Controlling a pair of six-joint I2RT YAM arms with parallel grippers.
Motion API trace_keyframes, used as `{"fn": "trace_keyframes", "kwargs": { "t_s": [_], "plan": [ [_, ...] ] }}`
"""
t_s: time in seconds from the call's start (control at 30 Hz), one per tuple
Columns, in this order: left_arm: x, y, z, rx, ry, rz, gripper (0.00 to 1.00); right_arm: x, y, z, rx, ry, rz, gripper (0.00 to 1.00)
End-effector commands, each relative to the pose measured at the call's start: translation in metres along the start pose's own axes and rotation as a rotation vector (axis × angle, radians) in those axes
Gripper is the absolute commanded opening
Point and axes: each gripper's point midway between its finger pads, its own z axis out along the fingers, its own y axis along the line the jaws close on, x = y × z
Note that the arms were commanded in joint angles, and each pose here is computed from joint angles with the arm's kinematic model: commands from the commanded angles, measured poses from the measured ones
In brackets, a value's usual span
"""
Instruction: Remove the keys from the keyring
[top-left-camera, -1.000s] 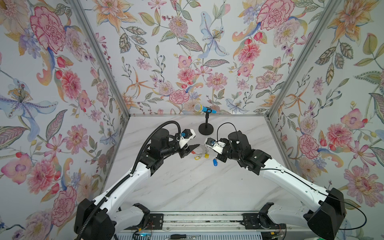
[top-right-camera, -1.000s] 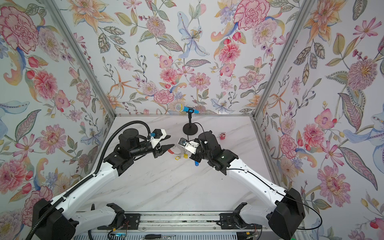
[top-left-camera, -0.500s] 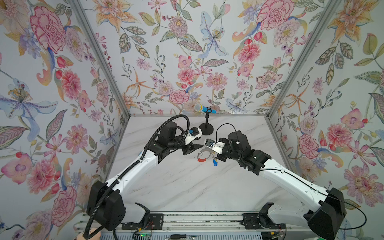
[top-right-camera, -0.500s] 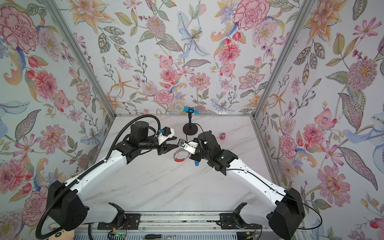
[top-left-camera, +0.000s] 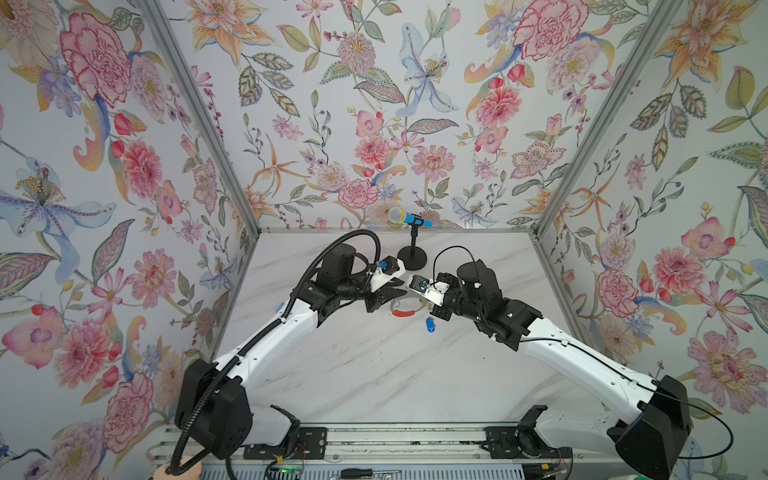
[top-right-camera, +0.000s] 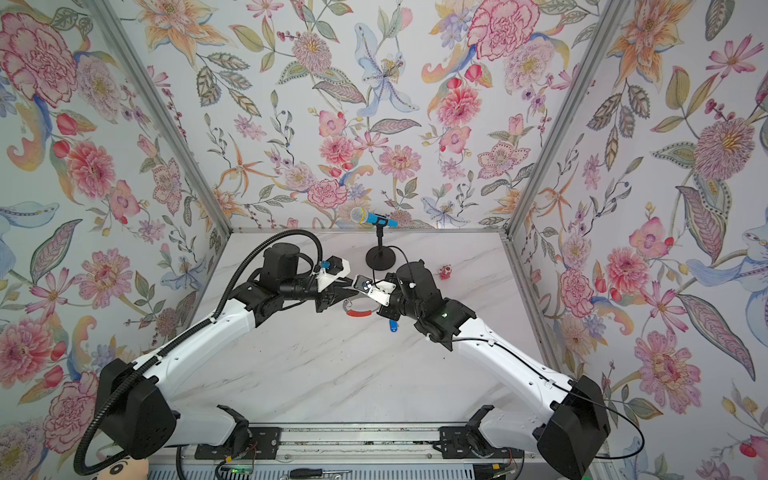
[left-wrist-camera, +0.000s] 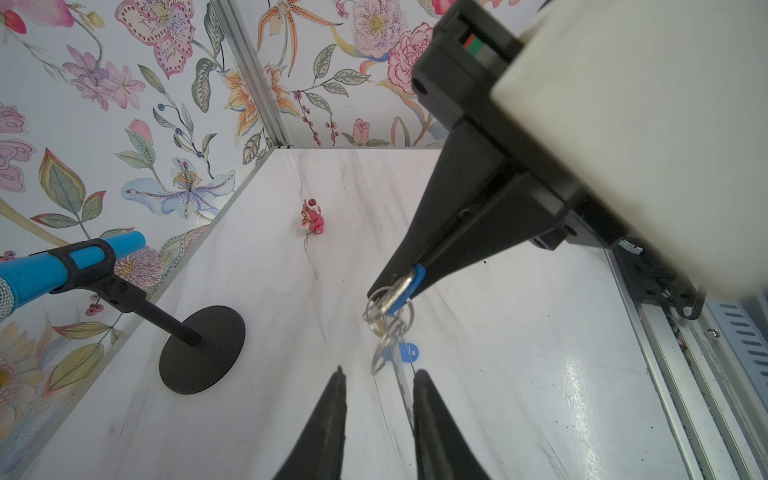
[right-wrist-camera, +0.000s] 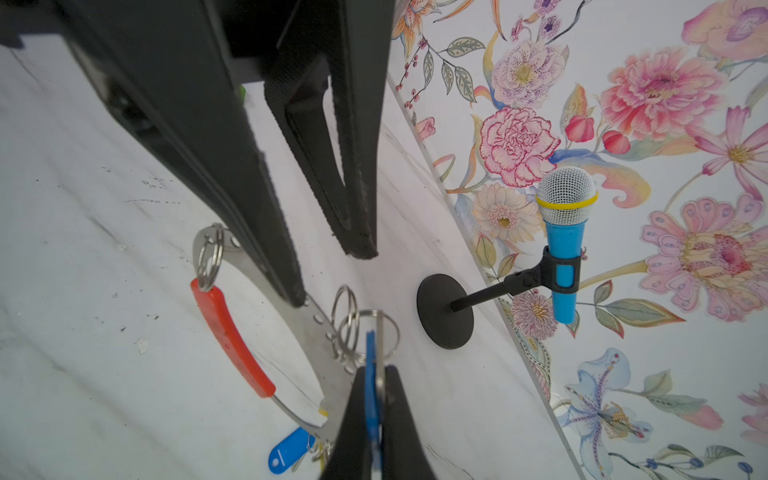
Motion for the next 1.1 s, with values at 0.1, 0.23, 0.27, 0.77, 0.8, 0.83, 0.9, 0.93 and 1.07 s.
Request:
{"fn": "trace_keyframes", "kwargs": {
  "t_s": [0.1, 0.23, 0.27, 0.77, 0.8, 0.83, 0.9, 0.93, 1.07],
  "plan": [
    [0.003, -0.005, 0.006, 0.044, 0.003, -0.008, 0.28, -0.02, -0.003, -0.004, 0.007, -0.072, -0.015, 0.0],
    [0.0, -0.004, 0.005, 0.043, 0.001, -0.003, 0.25, -0.019, 0.0, -0.003, -0.002, -0.067, -0.018, 0.0],
    [-0.001, -0.004, 0.005, 0.043, -0.001, -0.002, 0.24, -0.019, 0.0, -0.002, -0.003, -0.065, -0.018, 0.0],
    [-0.019, 0.001, 0.002, 0.026, -0.044, 0.015, 0.16, -0.017, 0.005, -0.003, -0.008, -0.06, -0.017, 0.0],
    [-0.018, 0.0, 0.003, 0.03, -0.042, 0.01, 0.14, -0.017, 0.006, -0.003, -0.009, -0.062, -0.016, 0.0],
    [-0.018, 0.0, 0.004, 0.034, -0.04, 0.011, 0.13, -0.016, 0.006, -0.003, -0.009, -0.06, -0.015, 0.0],
    [-0.019, -0.001, 0.005, 0.04, -0.038, 0.016, 0.11, -0.015, 0.006, -0.002, -0.006, -0.055, -0.015, 0.0],
    [-0.019, -0.002, 0.005, 0.039, -0.038, 0.018, 0.09, -0.015, 0.006, -0.002, -0.005, -0.054, -0.016, 0.0],
    [-0.02, -0.002, 0.005, 0.039, -0.039, 0.019, 0.02, -0.012, 0.005, -0.003, 0.004, -0.046, -0.013, 0.0]
  ]
}}
